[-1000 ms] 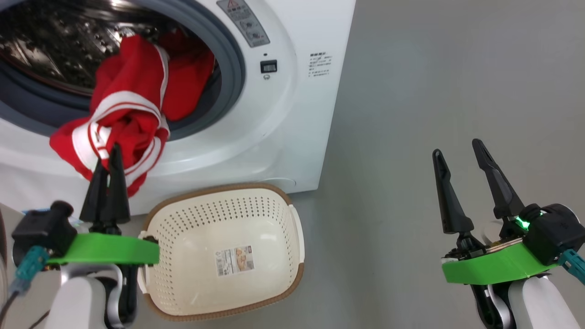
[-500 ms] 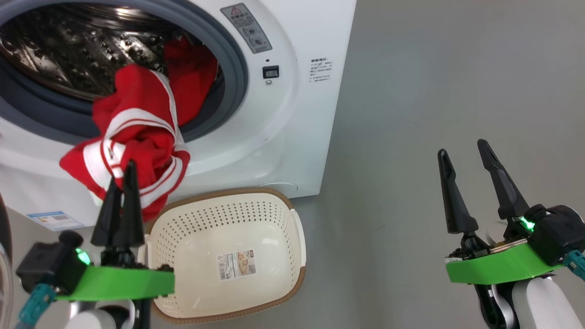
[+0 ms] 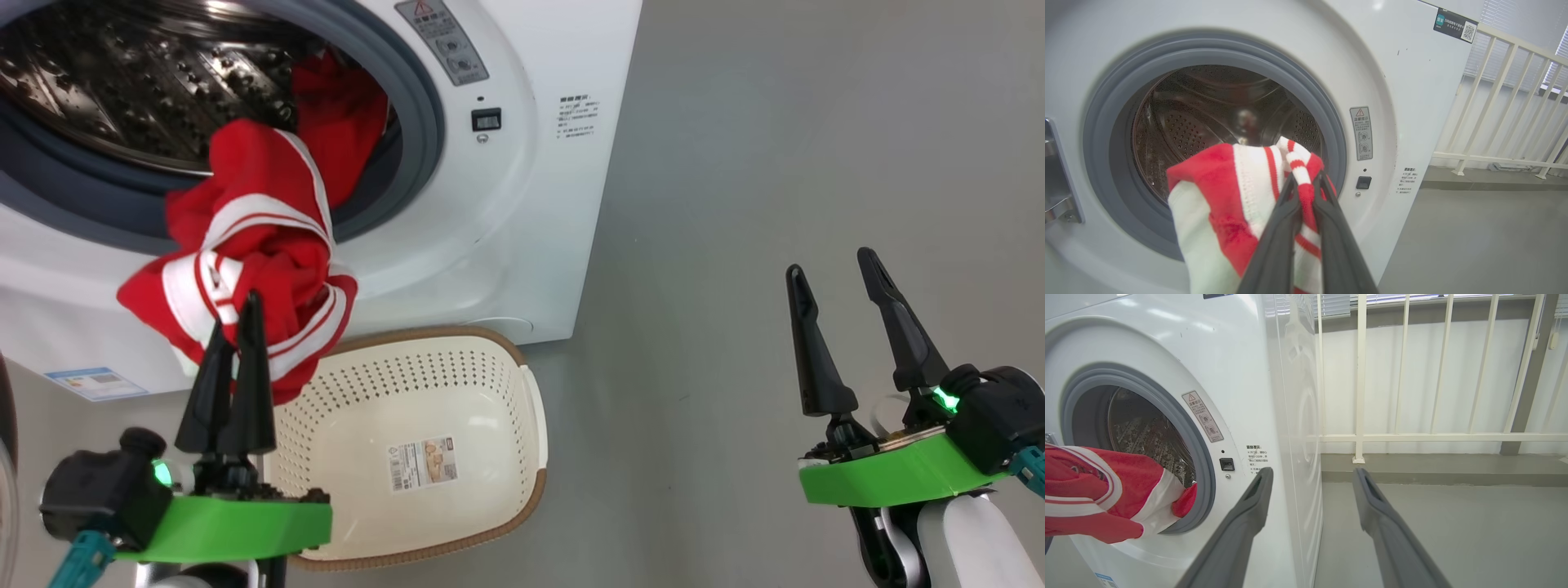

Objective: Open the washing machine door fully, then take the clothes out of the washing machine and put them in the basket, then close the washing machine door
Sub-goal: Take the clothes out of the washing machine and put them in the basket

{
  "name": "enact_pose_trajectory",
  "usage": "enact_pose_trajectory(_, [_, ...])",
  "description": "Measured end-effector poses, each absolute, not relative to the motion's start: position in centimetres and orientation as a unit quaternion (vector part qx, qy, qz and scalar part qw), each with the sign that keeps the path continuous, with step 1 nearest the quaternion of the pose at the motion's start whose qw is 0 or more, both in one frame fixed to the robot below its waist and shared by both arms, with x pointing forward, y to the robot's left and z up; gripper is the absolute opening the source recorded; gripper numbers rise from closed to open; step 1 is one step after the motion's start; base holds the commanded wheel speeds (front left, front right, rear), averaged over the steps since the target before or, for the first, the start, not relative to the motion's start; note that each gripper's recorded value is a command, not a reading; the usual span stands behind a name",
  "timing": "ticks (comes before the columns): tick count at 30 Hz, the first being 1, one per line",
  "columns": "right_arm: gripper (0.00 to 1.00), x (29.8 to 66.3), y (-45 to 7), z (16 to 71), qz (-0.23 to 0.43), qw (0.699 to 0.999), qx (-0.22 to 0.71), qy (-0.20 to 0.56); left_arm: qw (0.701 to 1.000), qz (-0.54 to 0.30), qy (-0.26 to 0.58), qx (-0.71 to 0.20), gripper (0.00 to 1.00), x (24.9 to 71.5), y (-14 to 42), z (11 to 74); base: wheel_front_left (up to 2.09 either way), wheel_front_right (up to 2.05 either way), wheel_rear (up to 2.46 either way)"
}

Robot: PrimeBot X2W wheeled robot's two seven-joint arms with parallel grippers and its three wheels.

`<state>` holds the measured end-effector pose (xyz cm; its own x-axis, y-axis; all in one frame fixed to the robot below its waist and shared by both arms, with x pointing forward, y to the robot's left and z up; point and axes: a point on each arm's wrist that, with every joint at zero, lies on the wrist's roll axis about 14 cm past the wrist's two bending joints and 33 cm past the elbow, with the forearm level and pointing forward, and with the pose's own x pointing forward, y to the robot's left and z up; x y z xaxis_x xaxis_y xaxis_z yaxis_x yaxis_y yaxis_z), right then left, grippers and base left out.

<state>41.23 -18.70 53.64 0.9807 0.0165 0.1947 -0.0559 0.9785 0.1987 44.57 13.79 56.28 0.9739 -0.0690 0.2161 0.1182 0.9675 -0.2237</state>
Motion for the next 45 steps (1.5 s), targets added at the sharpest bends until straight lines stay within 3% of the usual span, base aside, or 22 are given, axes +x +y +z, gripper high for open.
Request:
enact_pose_trajectory(20, [1.00,42.7,-18.4,50.9,0.020,0.993,0.103,-0.062,0.984,-0.054,0.086,-0.149,0.00,46.0,11.3,43.1,0.00,0.00,0.00])
enact_pose_trajectory(45, [1.00,46.8,-17.4,46.7,0.035,0.994,0.101,-0.026,0.944,-0.057,0.284,-0.156,0.00,47.5,9.0,28.3,0.00,0.00,0.00])
